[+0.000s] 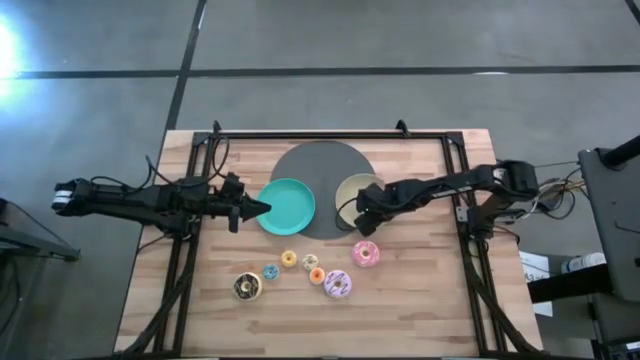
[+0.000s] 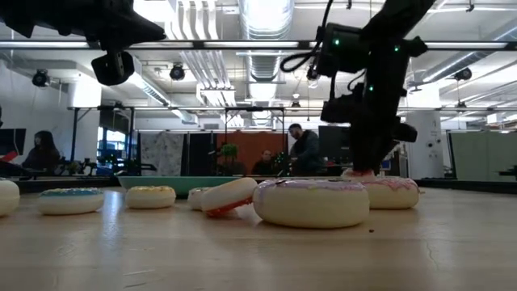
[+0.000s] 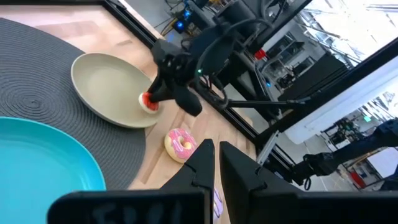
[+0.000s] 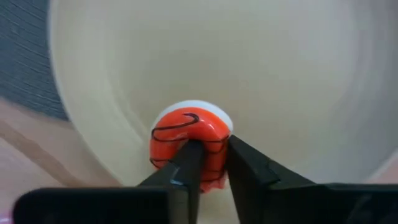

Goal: Pick & Place donuts
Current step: Put the small red donut on the light gray plate, then put the small blue donut on the light gray plate

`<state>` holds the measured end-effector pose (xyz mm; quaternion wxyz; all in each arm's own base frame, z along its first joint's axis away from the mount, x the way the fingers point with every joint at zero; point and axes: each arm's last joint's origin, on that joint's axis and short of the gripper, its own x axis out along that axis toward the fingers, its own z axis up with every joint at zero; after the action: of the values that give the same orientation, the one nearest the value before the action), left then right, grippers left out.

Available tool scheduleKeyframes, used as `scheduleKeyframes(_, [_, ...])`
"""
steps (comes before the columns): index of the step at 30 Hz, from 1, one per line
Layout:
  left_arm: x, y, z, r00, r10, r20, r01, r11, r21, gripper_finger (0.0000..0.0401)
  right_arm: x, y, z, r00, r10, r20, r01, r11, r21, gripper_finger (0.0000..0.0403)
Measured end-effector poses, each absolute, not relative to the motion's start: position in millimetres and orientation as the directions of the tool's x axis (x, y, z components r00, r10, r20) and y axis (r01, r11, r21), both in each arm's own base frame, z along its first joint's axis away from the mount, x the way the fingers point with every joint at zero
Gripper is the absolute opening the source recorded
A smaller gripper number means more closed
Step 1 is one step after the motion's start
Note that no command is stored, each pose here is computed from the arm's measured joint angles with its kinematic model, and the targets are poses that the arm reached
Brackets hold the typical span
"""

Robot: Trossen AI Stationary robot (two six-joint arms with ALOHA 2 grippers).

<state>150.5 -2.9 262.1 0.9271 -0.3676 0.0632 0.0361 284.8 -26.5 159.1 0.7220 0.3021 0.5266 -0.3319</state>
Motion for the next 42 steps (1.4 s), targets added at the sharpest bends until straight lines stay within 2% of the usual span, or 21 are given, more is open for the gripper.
scheduleKeyframes(5, [151,-3,263,0.991,0.024,-0.132,-0.108,0.726,-0.679,0.0,286,-22,166,0.218,-0.156,-0.963,0.778,0.623,0.075,0.0128])
scheduleKeyframes(11, [151,-3,264,0.992,0.028,-0.119,-0.102,0.727,-0.679,0.0,276,-19,203,0.236,-0.273,-0.933,0.757,0.654,0.0,0.0193])
scheduleKeyframes(14, [151,-2,264,0.992,0.035,-0.12,-0.108,0.727,-0.679,0.0,275,-9,218,0.336,-0.21,-0.918,0.637,0.768,0.057,0.0214])
scheduleKeyframes(17, [153,-3,263,0.991,0.018,-0.131,-0.104,0.72,-0.687,0.0,281,15,236,0.47,-0.115,-0.875,0.408,0.907,0.1,0.0221])
scheduleKeyframes(19, [156,-6,260,0.987,-0.043,-0.156,-0.082,0.701,-0.708,0.0,281,28,240,0.482,-0.091,-0.871,0.328,0.941,0.083,0.022])
scheduleKeyframes(24, [168,-12,249,0.97,-0.094,-0.222,-0.094,0.7,-0.708,0.0,283,34,243,0.488,-0.094,-0.868,0.422,0.896,0.14,0.0212])
scheduleKeyframes(28, [179,-13,252,0.981,-0.104,-0.164,-0.041,0.714,-0.699,0.0,279,37,246,0.496,-0.083,-0.865,0.456,0.872,0.178,0.0206])
scheduleKeyframes(32, [187,-16,257,0.972,-0.208,-0.107,0.076,0.714,-0.696,0.0,272,43,250,0.491,-0.075,-0.868,0.465,0.865,0.188,0.0198])
scheduleKeyframes(34, [190,-19,255,0.96,-0.228,-0.166,0.05,0.717,-0.695,0.0,269,50,252,0.491,-0.062,-0.869,0.451,0.872,0.193,0.0195])
scheduleKeyframes(36, [191,-22,248,0.933,-0.216,-0.288,-0.033,0.747,-0.665,0.0,267,59,252,0.493,-0.045,-0.869,0.423,0.885,0.194,0.0194])
scheduleKeyframes(39, [192,-26,239,0.856,-0.22,-0.469,-0.132,0.783,-0.608,0.0002,265,70,251,0.488,-0.024,-0.872,0.391,0.9,0.194,0.0197])
scheduleKeyframes(42, [194,-34,241,0.783,-0.266,-0.562,-0.155,0.792,-0.59,0.0016,264,77,250,0.489,-0.011,-0.872,0.371,0.908,0.196,0.0205])
